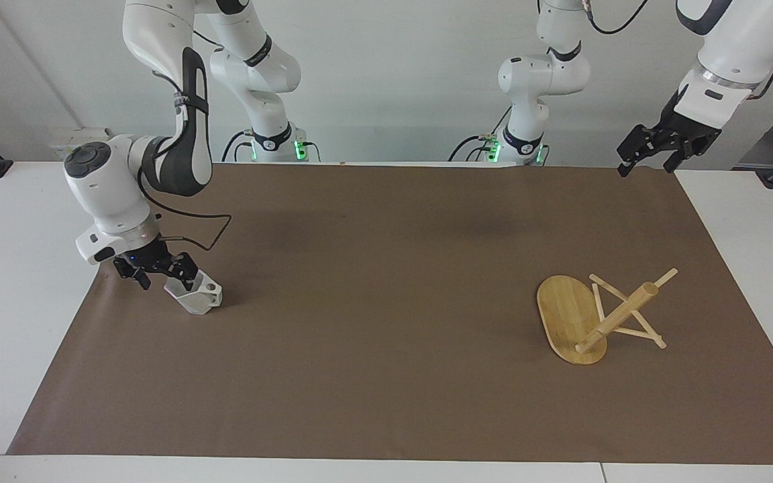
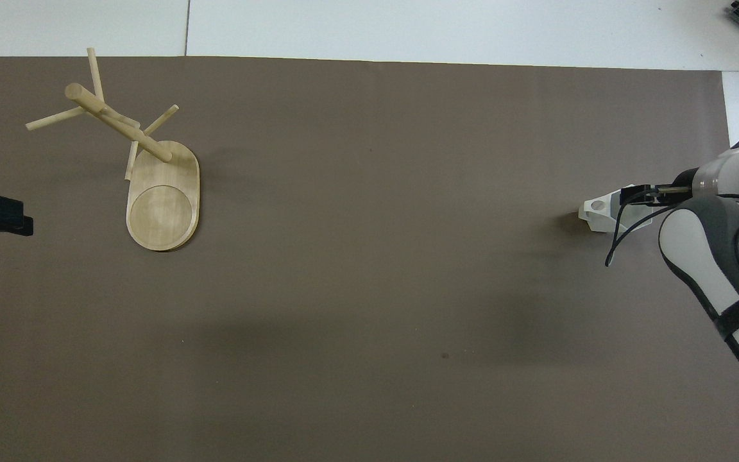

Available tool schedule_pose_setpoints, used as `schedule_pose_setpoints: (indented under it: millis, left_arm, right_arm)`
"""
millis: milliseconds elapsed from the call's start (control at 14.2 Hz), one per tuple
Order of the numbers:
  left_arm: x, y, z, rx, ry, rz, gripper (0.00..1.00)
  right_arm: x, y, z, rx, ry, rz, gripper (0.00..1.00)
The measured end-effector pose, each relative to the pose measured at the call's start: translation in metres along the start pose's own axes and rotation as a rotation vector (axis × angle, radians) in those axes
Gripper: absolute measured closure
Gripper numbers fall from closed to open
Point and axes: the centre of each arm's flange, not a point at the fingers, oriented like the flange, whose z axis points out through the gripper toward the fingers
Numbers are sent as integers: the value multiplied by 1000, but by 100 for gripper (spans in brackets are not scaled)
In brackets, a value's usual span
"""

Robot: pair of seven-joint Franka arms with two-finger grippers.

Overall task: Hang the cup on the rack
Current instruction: 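Reach the right gripper to the white cup's handle and close on it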

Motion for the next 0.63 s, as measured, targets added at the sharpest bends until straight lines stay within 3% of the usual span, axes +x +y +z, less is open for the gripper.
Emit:
schedule_pose_setpoints:
  millis: [352,492,563,633]
  left_arm:
    - [0,0,0,0,0,0,0]
    - [0,0,0,0,0,0,0]
    - [0,0,0,0,0,0,0]
    - [0,0,0,0,0,0,0]
  right_arm:
    - [-1,2,0,0,-1,4,1]
    - [-1,3,1,0,-1,4,12]
    - [-1,3,1,0,-1,4,12]
    - [-1,3,1,0,-2,4,20]
